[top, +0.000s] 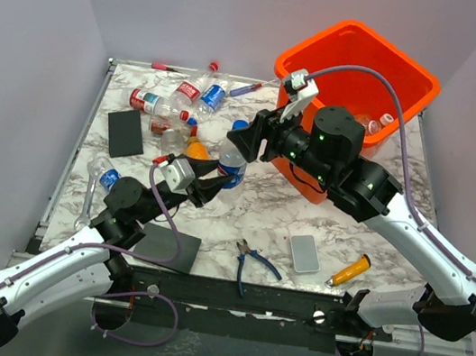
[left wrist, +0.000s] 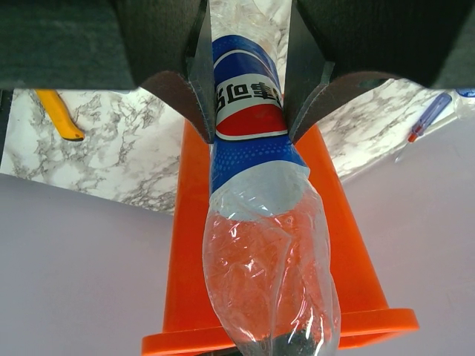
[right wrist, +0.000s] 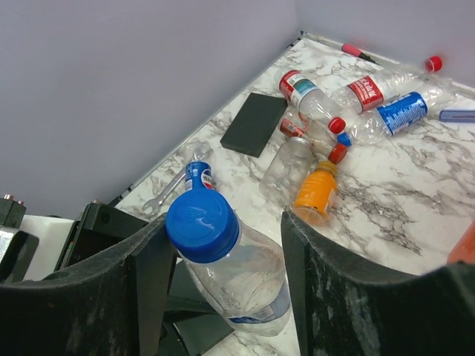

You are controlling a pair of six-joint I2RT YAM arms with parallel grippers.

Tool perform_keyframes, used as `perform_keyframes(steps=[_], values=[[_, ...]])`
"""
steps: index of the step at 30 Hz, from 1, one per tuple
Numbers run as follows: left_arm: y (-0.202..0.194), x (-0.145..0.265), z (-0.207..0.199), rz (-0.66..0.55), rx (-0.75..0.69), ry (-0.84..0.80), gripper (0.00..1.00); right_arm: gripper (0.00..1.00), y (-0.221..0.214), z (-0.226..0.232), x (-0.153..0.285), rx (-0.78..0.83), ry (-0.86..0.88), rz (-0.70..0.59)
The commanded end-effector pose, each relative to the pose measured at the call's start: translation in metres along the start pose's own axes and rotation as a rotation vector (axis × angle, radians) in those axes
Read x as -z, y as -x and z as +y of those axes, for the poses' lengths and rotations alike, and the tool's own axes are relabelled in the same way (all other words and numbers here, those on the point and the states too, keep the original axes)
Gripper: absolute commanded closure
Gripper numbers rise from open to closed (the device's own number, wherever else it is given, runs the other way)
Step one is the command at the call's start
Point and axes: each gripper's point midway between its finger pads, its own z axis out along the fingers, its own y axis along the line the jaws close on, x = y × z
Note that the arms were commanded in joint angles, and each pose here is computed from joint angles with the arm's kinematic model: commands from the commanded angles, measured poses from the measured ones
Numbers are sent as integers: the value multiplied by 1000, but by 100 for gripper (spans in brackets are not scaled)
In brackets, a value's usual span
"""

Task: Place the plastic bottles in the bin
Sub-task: Pick up the plastic bottle at the center of the board.

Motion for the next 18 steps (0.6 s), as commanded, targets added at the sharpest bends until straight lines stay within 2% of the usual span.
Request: perform_keyframes(steps=[1,8,10,13,14,15,18], values=[[8,-1,-2,-36,2,-8,100,39,-4,-3,-10,5,-15,0],[9,-1,-3,-38,12,-13,100,38,-6,-6,-13,0,-33,-2],[9,-1,-4,-40,15,-16,100,45,-4,-6,-13,-2,-37,-13],[9,-1,-4,-40,17,-12,100,64,-3,-5,-13,-3,-31,-22],[8,0,-3,-40,18,-4,96,69,-2,-5,-12,-3,-31,-24],[8,0,-1,-40,20,7,84,76,-2,-5,-11,-4,-30,-25],[10,3,6,-51,40,57,33,98,3,-5,-5,-4,-32,-36]])
